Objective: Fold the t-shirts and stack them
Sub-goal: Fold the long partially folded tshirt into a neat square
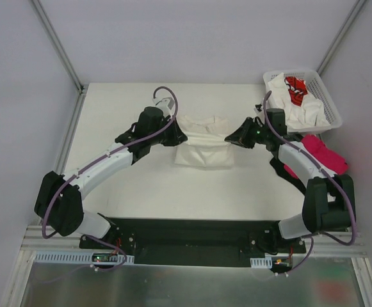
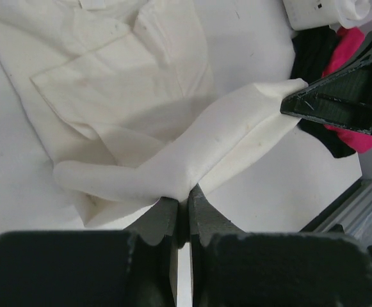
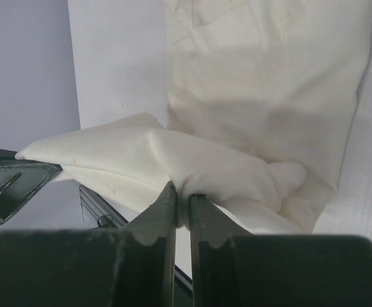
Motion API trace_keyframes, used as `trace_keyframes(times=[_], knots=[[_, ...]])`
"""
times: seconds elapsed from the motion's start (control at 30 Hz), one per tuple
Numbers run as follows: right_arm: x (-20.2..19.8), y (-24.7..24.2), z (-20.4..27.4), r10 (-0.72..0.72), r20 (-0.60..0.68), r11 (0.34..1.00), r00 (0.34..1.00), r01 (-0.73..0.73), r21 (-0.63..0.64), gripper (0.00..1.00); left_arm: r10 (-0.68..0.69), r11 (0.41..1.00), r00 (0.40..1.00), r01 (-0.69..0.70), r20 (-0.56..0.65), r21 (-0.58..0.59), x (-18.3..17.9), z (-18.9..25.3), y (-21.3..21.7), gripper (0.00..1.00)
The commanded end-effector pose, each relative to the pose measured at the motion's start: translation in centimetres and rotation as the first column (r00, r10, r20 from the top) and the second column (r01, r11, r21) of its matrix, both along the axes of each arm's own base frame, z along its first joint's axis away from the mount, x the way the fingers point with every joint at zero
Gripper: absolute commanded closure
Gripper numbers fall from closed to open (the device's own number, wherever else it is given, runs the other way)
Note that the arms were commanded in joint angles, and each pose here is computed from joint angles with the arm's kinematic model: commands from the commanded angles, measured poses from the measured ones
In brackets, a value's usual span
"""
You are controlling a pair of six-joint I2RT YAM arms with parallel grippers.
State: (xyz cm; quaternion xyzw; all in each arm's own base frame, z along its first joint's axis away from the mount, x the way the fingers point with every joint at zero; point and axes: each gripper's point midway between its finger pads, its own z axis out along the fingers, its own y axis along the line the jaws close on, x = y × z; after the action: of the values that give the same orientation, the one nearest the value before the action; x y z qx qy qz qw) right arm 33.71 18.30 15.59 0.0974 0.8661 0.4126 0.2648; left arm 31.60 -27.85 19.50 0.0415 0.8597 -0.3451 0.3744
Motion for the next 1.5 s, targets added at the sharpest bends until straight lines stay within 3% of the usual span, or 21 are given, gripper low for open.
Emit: trace_keyframes(times=[0.0,0.57,1.07,1.47], knots=[[3.9,0.2,1.8,-0.002,0.08,1.0,0.997,0.001,0.006,0.99,0.004,1.0,0.999,-0.004,0.052,-0.007,3.0,1.8,-0.4,1.0],[14.1,0.8,-0.9,-0.028,0.026,0.998,0.999,0.027,0.048,0.99,0.004,0.999,0.999,-0.006,-0.039,-0.039,10.5,-1.7,-0.3,1.0],[19.0,0.9,-1.6,-0.033,0.022,0.995,0.999,0.031,0.092,0.99,0.045,0.995,0.996,-0.052,-0.08,-0.088,15.8,-3.3,0.8,1.0],[21.4,1.1,1.8,-0.02,0.093,0.997,0.995,0.012,0.081,0.99,0.07,0.991,0.997,-0.071,-0.013,-0.112,17.5,-0.3,2.3,1.0]])
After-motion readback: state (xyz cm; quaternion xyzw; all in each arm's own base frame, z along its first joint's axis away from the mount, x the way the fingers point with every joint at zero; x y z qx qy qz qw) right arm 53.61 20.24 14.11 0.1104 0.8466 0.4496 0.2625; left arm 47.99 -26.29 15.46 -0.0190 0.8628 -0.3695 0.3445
